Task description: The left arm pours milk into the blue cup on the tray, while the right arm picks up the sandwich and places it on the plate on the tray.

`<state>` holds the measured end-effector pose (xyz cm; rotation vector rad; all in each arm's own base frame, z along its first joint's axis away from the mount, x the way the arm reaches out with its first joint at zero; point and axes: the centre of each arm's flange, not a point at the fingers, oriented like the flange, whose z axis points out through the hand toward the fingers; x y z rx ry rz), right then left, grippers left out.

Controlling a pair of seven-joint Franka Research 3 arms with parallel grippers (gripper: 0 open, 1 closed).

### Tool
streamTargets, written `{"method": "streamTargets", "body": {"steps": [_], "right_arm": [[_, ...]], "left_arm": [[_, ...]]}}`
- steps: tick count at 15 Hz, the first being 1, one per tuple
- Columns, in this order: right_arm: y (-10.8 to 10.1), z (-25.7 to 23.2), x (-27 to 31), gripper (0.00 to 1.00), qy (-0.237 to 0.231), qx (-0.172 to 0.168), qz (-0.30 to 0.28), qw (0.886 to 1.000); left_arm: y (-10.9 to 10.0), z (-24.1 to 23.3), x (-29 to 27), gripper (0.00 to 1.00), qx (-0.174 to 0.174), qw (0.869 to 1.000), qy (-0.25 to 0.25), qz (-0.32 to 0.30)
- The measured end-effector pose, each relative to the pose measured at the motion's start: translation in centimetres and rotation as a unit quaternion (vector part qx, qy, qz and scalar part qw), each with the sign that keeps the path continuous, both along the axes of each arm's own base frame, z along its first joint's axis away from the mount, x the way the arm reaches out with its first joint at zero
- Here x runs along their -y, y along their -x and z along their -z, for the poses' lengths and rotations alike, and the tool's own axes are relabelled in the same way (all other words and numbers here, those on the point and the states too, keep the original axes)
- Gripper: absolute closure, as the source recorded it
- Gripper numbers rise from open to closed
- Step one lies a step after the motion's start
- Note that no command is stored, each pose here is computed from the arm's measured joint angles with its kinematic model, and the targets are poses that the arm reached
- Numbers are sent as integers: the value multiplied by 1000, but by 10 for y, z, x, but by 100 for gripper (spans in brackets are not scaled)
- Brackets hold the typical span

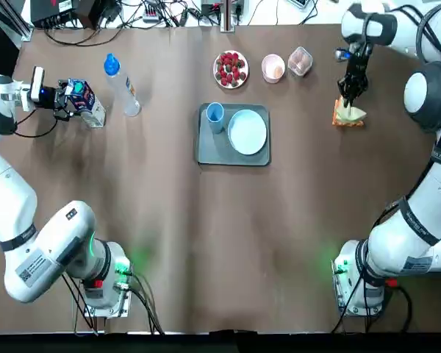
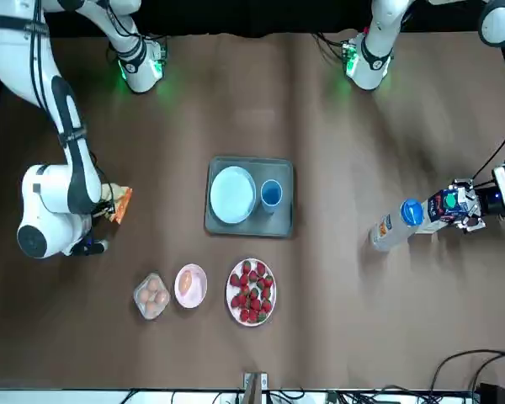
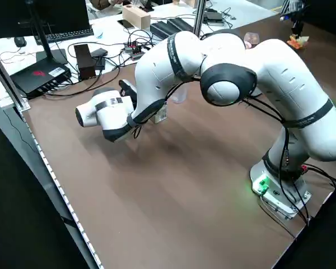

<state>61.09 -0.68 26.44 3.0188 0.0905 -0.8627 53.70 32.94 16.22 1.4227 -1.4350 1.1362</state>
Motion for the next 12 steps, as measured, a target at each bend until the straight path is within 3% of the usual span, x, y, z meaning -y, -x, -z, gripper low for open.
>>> {"method": "streamTargets", "body": {"steps": [3, 5, 6, 8, 11, 12], "right_arm": [[-4, -36, -46, 84, 17, -4, 18, 1000], [-2, -51, -95, 84, 2, 1, 44, 999], [0, -56, -121, 84, -6, 2, 58, 998], [9, -64, -177, 84, -6, 3, 76, 997], [22, -68, -264, 85, -7, 42, 110, 993], [36, -58, -315, 85, -2, 64, 121, 991]], "left_arm": [[2, 4, 7, 0, 4, 1000, 8, 9], [-1, 5, 14, 2, 3, 1000, 11, 13], [-3, 6, 18, 7, 4, 1000, 14, 14], [-5, 5, 21, 10, 6, 1000, 18, 12], [-6, 4, 21, 21, 8, 1000, 22, 6], [-8, 3, 21, 33, 7, 1000, 26, 1]]}}
